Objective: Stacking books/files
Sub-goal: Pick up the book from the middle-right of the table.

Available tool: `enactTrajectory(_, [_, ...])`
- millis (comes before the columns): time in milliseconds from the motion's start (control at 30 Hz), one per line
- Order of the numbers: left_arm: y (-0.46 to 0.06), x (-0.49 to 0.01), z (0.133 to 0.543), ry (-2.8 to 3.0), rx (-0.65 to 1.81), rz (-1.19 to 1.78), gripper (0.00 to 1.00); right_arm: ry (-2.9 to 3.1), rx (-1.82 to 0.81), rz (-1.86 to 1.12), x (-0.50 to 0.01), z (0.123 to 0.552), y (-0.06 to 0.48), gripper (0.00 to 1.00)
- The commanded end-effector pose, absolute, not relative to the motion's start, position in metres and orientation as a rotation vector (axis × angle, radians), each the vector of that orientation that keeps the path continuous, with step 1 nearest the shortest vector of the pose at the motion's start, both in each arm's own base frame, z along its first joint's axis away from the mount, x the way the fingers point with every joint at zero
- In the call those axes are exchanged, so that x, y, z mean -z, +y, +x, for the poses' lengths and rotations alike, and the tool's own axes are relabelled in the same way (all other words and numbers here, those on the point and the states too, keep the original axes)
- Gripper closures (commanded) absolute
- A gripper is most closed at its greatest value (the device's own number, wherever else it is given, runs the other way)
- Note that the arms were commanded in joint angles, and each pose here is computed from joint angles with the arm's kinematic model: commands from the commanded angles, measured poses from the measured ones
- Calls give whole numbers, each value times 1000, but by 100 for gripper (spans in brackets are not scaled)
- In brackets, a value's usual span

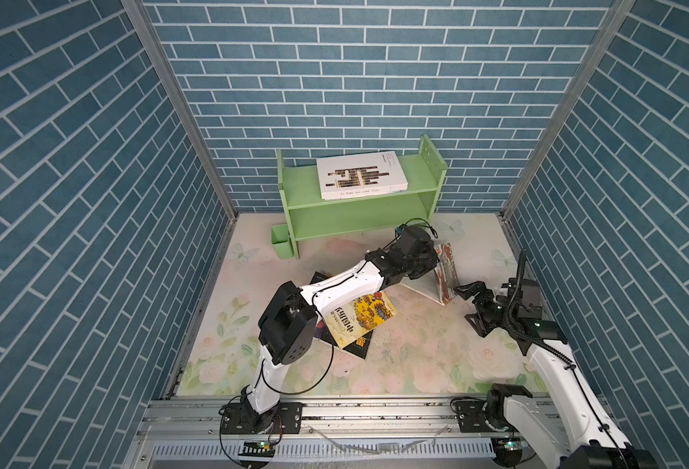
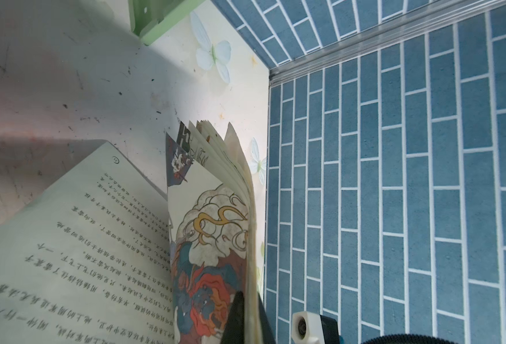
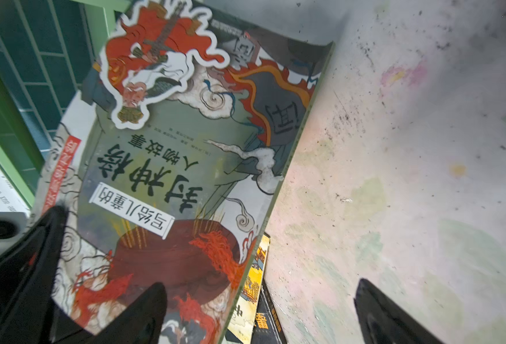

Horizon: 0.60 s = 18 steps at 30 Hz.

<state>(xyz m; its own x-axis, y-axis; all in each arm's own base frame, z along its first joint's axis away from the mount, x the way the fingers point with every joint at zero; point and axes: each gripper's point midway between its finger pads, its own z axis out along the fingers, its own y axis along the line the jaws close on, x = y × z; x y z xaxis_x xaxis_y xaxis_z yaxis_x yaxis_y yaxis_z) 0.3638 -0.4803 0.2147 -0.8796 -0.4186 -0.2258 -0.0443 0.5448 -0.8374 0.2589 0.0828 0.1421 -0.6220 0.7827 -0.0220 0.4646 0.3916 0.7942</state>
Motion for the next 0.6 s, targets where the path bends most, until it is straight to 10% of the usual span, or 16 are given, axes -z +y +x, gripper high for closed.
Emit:
enactTrajectory(0, [-481, -183, 358, 2490, 1262, -444, 97, 2101, -1243, 1201, -141, 278, 84, 3])
enactTrajectory(567, [-470, -174, 367, 2508, 1354, -592, 96, 2103, -1378, 1339, -97, 302, 100, 16])
